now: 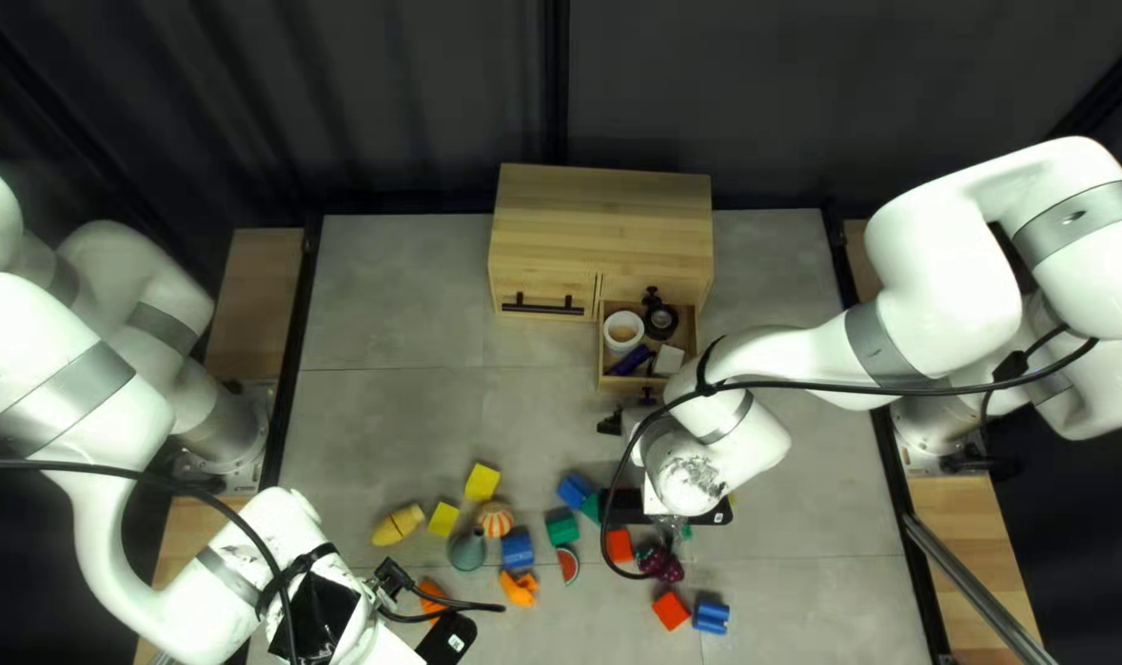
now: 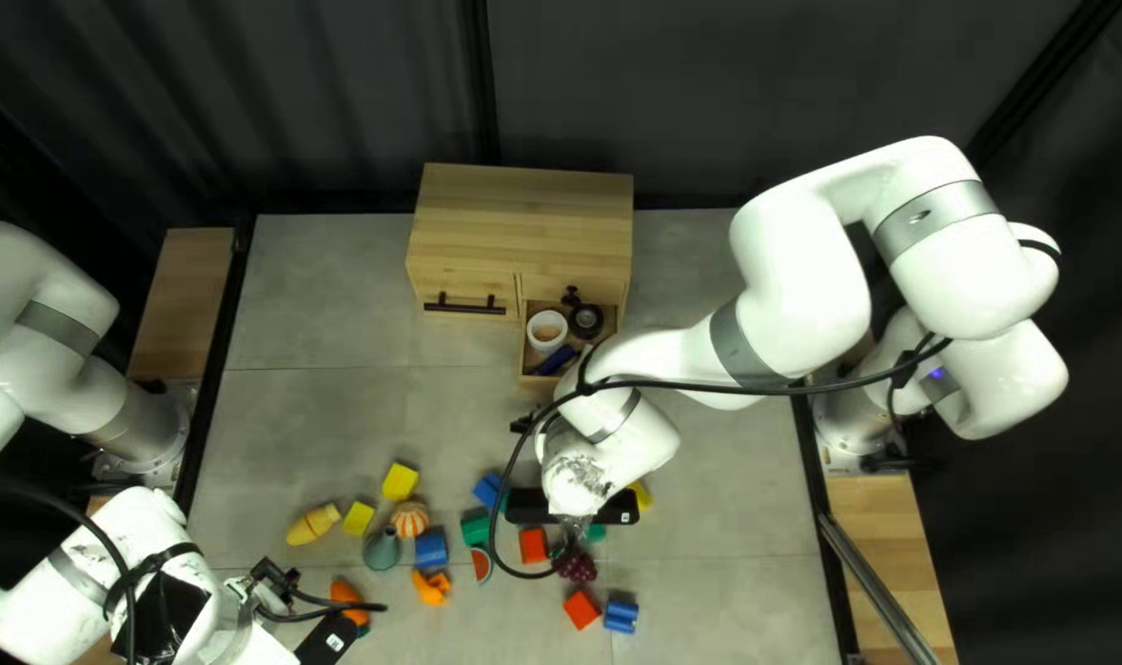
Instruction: Open drawers and place objects into drawer and close
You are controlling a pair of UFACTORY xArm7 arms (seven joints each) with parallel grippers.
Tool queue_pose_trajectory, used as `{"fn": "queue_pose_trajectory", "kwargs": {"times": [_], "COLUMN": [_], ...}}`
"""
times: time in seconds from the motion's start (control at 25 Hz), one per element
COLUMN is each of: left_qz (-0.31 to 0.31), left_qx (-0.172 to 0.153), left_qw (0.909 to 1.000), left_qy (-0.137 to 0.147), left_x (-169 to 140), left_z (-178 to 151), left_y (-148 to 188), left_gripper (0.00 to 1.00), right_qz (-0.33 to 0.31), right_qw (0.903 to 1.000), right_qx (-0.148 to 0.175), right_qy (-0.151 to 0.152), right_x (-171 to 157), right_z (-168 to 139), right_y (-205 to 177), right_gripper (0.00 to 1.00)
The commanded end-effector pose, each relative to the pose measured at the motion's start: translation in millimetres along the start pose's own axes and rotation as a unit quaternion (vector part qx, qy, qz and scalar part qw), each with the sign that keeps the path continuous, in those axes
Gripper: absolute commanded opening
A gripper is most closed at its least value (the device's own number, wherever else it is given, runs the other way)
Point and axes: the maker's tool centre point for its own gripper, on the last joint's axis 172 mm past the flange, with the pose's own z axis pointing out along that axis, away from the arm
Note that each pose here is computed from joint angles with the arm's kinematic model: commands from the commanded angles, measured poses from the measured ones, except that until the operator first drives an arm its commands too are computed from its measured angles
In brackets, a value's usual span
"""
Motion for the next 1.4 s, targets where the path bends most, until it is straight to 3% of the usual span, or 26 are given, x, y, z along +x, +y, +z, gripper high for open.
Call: {"fn": "queue_pose_trajectory", "kwargs": {"times": [0.04,1.4], "left_qz": [0.000,0.000], "left_qx": [0.000,0.000], "left_qw": [1.0000,1.0000], "left_qy": [0.000,0.000], "left_x": [0,0], "left_z": [0,0], "left_y": [0,0], "left_gripper": [1.00,1.00], "right_qz": [0.000,0.009], "right_qw": [1.0000,0.9999], "right_qx": [0.000,-0.002], "right_qy": [-0.003,-0.012], "right_x": [-7,-46], "right_z": [1,13], "right_y": [-1,-2], "right_gripper": [1.00,1.00]}}
